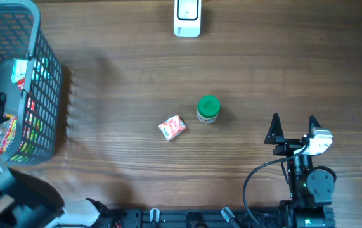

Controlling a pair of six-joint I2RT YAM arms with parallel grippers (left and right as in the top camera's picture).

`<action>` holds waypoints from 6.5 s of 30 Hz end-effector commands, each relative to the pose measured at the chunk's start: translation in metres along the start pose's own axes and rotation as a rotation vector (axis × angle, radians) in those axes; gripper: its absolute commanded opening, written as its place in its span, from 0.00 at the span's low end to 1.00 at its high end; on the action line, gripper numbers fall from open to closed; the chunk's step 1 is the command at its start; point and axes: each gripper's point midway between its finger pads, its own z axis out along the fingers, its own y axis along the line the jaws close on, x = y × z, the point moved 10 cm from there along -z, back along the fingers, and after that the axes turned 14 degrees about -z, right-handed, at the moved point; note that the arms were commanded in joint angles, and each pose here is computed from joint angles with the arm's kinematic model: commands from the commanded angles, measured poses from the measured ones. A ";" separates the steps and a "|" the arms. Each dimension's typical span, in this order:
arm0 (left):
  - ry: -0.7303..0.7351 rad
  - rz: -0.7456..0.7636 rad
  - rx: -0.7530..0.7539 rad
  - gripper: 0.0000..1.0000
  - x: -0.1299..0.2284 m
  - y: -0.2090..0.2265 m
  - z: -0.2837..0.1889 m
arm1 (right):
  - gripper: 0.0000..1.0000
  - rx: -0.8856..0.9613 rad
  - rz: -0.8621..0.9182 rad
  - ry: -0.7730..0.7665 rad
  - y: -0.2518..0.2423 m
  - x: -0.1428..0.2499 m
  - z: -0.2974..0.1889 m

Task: Scan the item barcode
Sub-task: 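Reach the left gripper into the basket and grasp the Haribo gummy bag, then lay the Haribo bag on the table beside the red-white packet, then reach the left gripper into the basket and grasp the red coffee stick, then place the red coffee stick on the table right of the jar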

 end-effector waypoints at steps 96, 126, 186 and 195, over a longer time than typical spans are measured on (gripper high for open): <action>0.233 0.930 0.484 1.00 0.316 0.040 -0.088 | 1.00 0.011 -0.018 -0.012 -0.001 -0.001 -0.001; -0.069 0.168 0.405 1.00 0.016 0.021 -0.211 | 1.00 0.011 -0.018 -0.012 -0.001 -0.001 -0.001; 0.079 0.194 0.104 0.04 -0.011 -0.018 -0.090 | 1.00 0.011 -0.018 -0.012 -0.001 -0.001 -0.001; 0.119 0.380 0.613 0.04 0.069 0.045 -0.232 | 1.00 0.011 -0.018 -0.011 -0.001 -0.001 -0.001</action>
